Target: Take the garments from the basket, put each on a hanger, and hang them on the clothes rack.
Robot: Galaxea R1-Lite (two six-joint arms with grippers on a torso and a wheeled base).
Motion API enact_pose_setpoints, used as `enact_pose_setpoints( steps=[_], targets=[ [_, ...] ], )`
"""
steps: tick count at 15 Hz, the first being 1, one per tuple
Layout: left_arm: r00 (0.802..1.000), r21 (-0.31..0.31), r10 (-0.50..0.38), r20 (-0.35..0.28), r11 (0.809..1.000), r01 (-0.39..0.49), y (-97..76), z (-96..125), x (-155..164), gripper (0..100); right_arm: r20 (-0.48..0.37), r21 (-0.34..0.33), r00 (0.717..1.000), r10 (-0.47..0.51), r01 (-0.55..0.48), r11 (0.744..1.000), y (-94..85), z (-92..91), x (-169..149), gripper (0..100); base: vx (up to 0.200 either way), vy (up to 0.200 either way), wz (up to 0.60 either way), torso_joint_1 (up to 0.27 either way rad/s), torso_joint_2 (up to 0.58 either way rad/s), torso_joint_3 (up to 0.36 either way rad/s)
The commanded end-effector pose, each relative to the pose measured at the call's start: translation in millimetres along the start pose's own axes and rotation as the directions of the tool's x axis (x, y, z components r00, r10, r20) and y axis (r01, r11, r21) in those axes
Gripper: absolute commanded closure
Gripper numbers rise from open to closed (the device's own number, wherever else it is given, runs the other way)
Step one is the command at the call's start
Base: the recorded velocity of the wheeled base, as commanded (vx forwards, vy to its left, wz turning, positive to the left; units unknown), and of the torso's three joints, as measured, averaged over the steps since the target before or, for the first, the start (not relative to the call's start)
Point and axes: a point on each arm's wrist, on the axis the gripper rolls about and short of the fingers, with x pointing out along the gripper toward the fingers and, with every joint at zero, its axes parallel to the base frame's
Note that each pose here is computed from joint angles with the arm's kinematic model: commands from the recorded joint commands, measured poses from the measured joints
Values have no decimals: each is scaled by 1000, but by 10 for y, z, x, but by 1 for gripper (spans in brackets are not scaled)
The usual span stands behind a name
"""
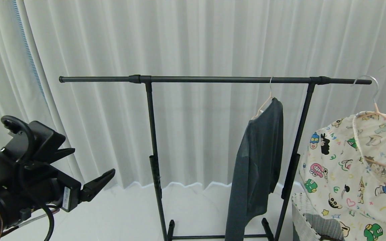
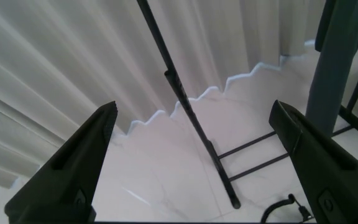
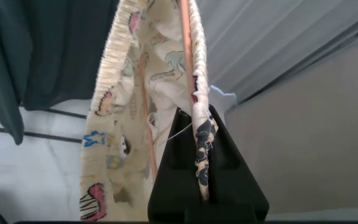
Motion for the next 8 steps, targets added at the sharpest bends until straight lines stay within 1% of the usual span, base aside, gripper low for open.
enact_pose_setpoints(
  steps=[1,4,8],
  targets=[
    [1000,4,-10,9,1000,10,-16,15,-5,0,-21,-1,1000,9,-9,1000,-21,57,179,100,200,0,0,-12,-2,7],
    [999,10,-25,21,1000,25,-42,37,-12,0,1,2,1000,2,-2,1000,-58,146,279,100,200,0,0,10,5,-2],
    [999,13,-29,28,1000,28,-47,51,-20,0,-6,16,1000,-8,8,1000,-82,149,434,100,200,0,0,1,4,5]
  ],
)
